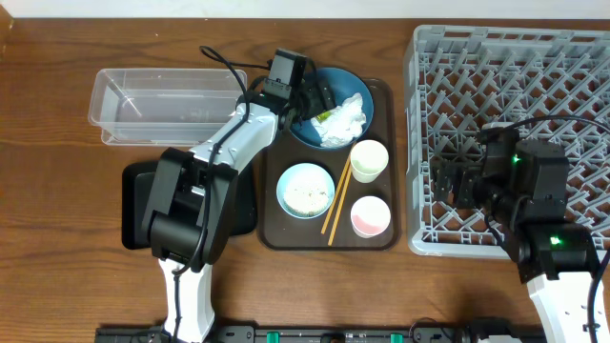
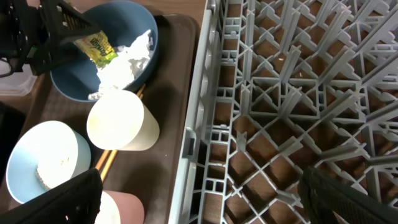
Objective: Sort waste into correct bins and load items into the dishwasher rack
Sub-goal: 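Grasp the yellow wrapper with the left gripper and lift it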
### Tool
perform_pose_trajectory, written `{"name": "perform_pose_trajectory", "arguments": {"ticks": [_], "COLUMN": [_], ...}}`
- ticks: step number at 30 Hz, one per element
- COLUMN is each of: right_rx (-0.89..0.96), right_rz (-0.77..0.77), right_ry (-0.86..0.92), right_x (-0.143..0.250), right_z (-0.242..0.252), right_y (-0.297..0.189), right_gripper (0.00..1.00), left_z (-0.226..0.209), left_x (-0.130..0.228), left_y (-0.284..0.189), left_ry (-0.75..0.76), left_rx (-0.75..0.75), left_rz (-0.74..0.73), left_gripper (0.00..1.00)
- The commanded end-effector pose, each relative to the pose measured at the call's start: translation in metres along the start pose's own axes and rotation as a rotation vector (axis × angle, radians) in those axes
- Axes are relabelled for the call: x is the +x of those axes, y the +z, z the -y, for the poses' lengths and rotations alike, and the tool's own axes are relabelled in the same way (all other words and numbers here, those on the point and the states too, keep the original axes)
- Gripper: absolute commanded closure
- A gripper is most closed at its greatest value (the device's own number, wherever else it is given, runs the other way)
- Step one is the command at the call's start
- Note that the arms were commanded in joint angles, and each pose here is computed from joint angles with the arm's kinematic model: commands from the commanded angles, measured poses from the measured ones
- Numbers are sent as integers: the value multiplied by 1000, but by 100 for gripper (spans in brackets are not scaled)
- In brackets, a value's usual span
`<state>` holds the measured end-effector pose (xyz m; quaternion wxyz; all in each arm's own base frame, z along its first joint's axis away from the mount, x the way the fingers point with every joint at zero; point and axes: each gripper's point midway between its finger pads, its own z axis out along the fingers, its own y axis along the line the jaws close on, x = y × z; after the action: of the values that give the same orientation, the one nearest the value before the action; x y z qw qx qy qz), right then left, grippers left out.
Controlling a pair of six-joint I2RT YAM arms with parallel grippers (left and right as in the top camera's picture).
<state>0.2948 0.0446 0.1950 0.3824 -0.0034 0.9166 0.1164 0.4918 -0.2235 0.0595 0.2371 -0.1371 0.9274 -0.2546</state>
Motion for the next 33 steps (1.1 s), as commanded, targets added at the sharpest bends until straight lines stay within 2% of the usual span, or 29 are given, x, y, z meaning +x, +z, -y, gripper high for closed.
{"name": "perform_pose_trajectory", "arguments": {"ticks": [1,6,13,20,22,25,29,33], "right_rx": [-11,-11,-11,-8,-9,-8,-8,-8], "right_rz": [13,13,10,-9,-10,-10,-13,-17], "right_ry": [4,4,4,7,8,8,9,9], "right_x": [-5,-5,-4,1,1,1,2,3], "right_z": [-4,-4,-4,-4,-4,-4,-4,-3], "right_y": [-4,-4,-4,-4,-4,-4,-4,-4], "right_gripper": [1,1,2,4,4,5,5,5], "left_z": [-9,-10,-12,-14,-14,-14,-15,-15], "left_x": [-4,-2,-1,-2,-1,-1,-1,0], "left_y": [7,10,13,14,15,15,15,15], "left_ry": [-9,-26,-22,-15,-15,-15,-15,-15], "left_rx": [-44,-45,-76,-104,-104,-104,-107,-109], "left_rz": [21,19,41,61,60,60,57,56], "left_gripper": [14,14,23,48,50,62,71,87]}}
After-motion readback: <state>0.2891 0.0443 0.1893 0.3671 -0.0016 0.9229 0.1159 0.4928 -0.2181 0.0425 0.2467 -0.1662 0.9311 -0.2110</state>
